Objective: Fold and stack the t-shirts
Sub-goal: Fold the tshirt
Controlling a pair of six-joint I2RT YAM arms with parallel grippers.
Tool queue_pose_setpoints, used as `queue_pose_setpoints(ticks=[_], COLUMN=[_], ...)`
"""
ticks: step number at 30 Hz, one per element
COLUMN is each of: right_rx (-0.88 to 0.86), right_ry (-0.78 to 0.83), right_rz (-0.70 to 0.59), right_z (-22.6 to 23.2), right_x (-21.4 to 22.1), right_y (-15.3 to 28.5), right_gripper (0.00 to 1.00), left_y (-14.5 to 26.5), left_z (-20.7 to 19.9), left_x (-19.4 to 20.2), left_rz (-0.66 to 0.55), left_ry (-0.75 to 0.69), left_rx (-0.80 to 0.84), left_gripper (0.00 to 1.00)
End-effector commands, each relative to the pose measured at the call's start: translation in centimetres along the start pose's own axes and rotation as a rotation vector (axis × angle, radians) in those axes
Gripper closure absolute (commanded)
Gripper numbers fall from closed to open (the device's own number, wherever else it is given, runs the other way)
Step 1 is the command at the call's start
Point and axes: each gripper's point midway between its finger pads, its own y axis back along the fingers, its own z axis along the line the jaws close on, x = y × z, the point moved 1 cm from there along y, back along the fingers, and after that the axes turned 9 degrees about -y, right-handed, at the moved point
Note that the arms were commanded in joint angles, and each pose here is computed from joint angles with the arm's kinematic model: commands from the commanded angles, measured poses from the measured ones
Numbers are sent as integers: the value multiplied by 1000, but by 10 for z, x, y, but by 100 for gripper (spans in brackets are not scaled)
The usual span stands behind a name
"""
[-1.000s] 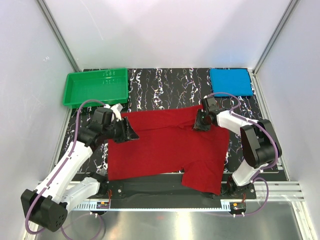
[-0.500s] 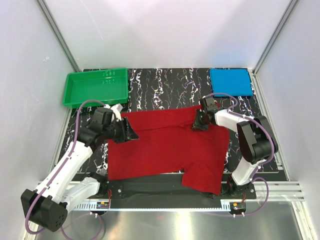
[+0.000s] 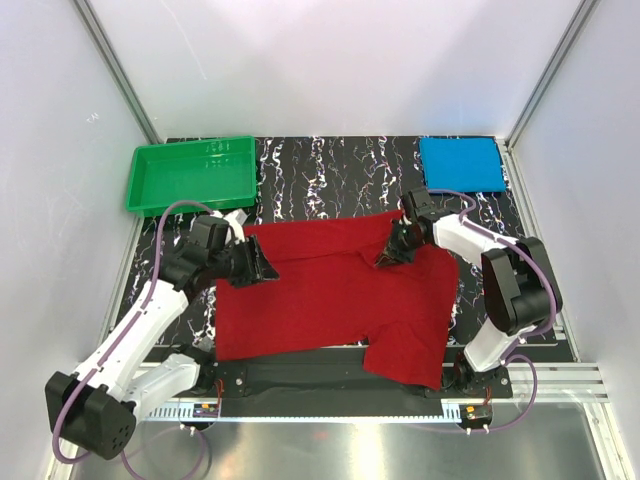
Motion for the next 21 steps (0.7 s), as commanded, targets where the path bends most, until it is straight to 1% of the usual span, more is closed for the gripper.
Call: queue_pose_setpoints(ticks=[1,5,10,13,14,15,16,17,19,20,21], right_rx=[-30,-22,-39,-44,-40,-38,-43,-53,-19,-25,-14], right_ry=[-50,-61,-65,-71,-70,-57,-50,-37,-15,7,28], right_rz=[77,111,145,191,207,212,218,222,192,150,118], right_z=[5,-3,-1,-2,-5,-6,-7,-5,-9,-3,-4], right_x=[23,33,38,46,49,51,52,53,49,42,37], right_y=[15,13,13,12,12,12,12,15,21,31,37], right_gripper=[100,100,100,100,98,95,86,73,66,61,59], left_y=[-5,-9,-12,-15,-16,-17,-18,-20,-23,-25,-29], left_z=[-3,-2,-2,-3,-3,-4,-4,-7,-12,-14,-15], left_x=[-7,-4,-3,-3,-5,-4,-3,-5,-8,-8,-9], left_rz=[-29,-23,-18,-11,-19,-18,-16,-22,-32,-33,-29], left_ry=[-3,11,20,26,29,30,33,30,11,4,0], left_rx=[19,28,31,44,48,55,58,67,86,89,88], left_gripper=[53,52,52,52,52,52,51,50,49,49,49])
